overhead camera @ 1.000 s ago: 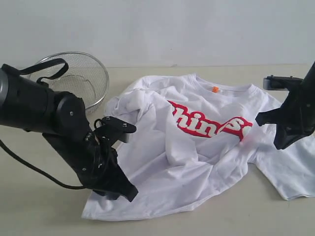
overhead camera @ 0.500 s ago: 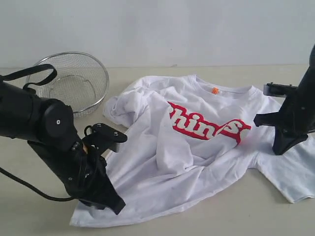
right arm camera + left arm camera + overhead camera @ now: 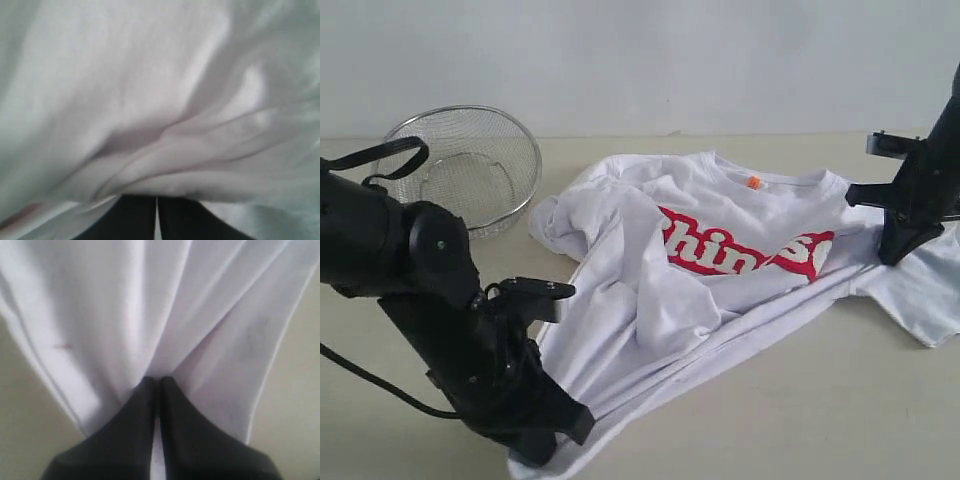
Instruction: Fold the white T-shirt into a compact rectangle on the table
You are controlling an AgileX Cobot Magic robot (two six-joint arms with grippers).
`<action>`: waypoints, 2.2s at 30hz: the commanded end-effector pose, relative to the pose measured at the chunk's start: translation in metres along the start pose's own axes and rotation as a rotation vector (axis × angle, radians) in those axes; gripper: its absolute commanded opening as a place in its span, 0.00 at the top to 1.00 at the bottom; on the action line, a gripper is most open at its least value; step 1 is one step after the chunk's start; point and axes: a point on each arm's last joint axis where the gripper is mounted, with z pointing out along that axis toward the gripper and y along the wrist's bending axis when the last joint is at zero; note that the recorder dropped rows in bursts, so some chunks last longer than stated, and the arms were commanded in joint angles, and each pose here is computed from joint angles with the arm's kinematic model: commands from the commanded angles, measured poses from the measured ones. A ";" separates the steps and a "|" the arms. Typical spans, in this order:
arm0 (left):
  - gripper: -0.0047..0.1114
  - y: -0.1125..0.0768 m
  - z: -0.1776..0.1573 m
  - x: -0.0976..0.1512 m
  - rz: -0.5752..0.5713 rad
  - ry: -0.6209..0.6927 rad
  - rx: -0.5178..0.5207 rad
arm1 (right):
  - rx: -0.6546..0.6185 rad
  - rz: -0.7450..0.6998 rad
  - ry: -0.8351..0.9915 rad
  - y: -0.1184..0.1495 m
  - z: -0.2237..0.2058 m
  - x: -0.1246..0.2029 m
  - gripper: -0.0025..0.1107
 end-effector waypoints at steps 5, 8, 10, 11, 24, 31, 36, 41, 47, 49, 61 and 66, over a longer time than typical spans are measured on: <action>0.92 -0.052 0.009 0.001 0.059 -0.055 0.199 | 0.139 -0.057 -0.181 -0.031 0.012 -0.033 0.98; 0.92 -0.076 0.002 -0.011 0.126 -0.128 0.287 | 0.126 -0.044 -0.221 -0.033 -0.002 -0.040 0.98; 0.92 -0.092 -0.004 -0.018 0.201 -0.172 0.323 | 0.100 -0.035 -0.223 -0.030 -0.009 -0.041 0.98; 0.92 -0.098 -0.007 -0.021 0.240 -0.191 0.327 | 0.089 -0.033 -0.220 -0.028 -0.013 -0.042 0.98; 0.92 -0.049 -0.092 -0.077 0.347 -0.676 -0.044 | -0.005 -0.270 -0.320 0.068 -0.110 -0.021 0.98; 0.92 0.034 -0.147 -0.103 0.245 -0.803 -0.184 | -0.014 -0.548 -0.303 0.192 -0.114 0.018 0.98; 0.92 0.046 -0.151 -0.134 0.337 -0.777 -0.222 | -0.018 -0.669 -0.074 0.236 -0.073 0.095 0.98; 0.92 0.076 -0.134 -0.147 0.312 -0.706 -0.237 | 0.006 -0.730 0.025 0.263 -0.016 0.160 0.98; 0.92 0.089 -0.136 -0.145 0.309 -0.693 -0.250 | 0.011 -0.766 0.043 0.283 0.004 0.184 0.98; 0.92 0.089 -0.136 -0.145 0.309 -0.694 -0.251 | 0.013 -0.775 0.045 0.288 0.008 0.187 0.98; 0.92 0.091 -0.138 -0.147 0.305 -0.718 -0.269 | 0.002 -0.741 0.096 0.290 0.023 0.189 0.98; 0.92 0.091 -0.138 -0.147 0.304 -0.721 -0.272 | 0.017 -0.746 0.151 0.290 0.036 0.192 0.98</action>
